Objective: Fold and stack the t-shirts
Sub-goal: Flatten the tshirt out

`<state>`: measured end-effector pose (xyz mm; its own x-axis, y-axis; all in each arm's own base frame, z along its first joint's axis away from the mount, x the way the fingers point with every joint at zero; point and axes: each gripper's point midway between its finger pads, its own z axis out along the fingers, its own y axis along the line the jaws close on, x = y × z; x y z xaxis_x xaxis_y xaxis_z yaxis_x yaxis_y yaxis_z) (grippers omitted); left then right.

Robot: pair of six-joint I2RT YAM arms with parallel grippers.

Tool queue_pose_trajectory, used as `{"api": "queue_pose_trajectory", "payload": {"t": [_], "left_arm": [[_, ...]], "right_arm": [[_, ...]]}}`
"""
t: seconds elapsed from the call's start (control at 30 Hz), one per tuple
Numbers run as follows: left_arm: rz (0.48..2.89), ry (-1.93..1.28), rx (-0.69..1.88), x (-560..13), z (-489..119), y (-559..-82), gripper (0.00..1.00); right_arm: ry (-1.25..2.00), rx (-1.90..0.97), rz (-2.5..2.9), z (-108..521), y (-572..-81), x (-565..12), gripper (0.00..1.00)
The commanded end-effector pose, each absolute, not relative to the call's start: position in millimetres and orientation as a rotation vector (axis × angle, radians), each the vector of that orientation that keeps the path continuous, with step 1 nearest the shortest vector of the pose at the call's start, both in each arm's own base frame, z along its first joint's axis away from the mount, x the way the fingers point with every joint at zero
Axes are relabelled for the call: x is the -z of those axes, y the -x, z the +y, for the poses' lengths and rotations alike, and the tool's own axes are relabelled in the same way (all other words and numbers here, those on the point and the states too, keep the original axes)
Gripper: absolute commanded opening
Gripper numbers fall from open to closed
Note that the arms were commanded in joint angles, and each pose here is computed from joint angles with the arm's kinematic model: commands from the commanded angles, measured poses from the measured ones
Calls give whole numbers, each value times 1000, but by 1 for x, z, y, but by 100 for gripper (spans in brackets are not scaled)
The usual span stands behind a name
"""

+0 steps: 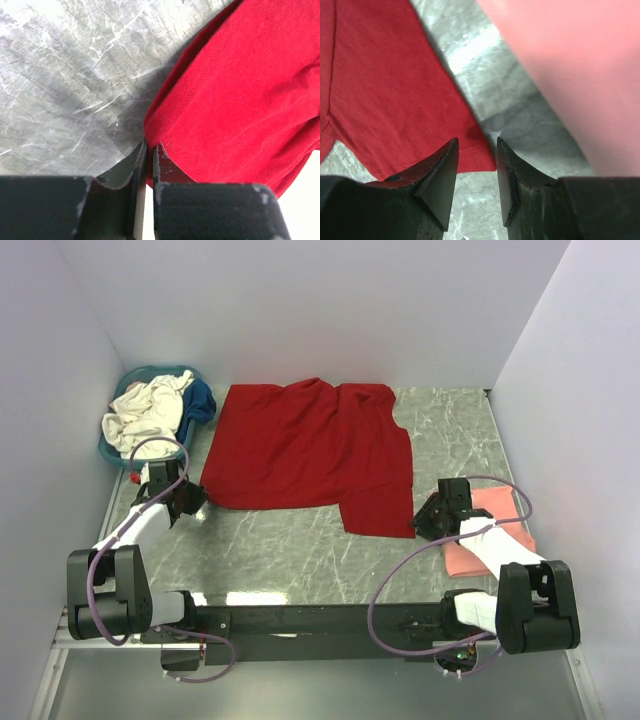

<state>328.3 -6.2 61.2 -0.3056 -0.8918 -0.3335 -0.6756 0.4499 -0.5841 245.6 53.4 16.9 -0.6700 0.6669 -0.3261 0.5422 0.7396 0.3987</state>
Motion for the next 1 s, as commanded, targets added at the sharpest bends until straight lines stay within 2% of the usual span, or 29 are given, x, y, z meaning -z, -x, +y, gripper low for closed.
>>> {"api": "queue_pose_trajectory", "payload": {"t": [0.0, 0.1, 0.17, 0.2, 0.23, 0.3, 0.5, 0.97], "left_arm": [[2031, 1294, 444, -69, -1, -331, 11], [2031, 1292, 444, -69, -1, -330, 11], [2033, 1288, 443, -69, -1, -329, 8], [2034, 1289, 442, -69, -1, -328, 7], [2030, 1287, 444, -70, -1, -328, 7], [2031, 1290, 442, -69, -1, -326, 5], [2012, 1285, 407, -73, 4, -322, 1], [1960, 1268, 359, -89, 11, -294, 1]], "right_arm": [[-907, -377, 2517, 60, -239, -8, 43], [-897, -378, 2521, 62, -237, -7, 39], [-897, -380, 2523, 62, -234, -7, 30], [-894, -385, 2518, 62, -234, -8, 25], [-891, -387, 2518, 63, -233, -9, 14], [-885, -394, 2511, 63, -233, -12, 0], [-860, -406, 2473, 62, -228, -31, 0], [-808, -470, 2313, 57, -191, -97, 0]]}}
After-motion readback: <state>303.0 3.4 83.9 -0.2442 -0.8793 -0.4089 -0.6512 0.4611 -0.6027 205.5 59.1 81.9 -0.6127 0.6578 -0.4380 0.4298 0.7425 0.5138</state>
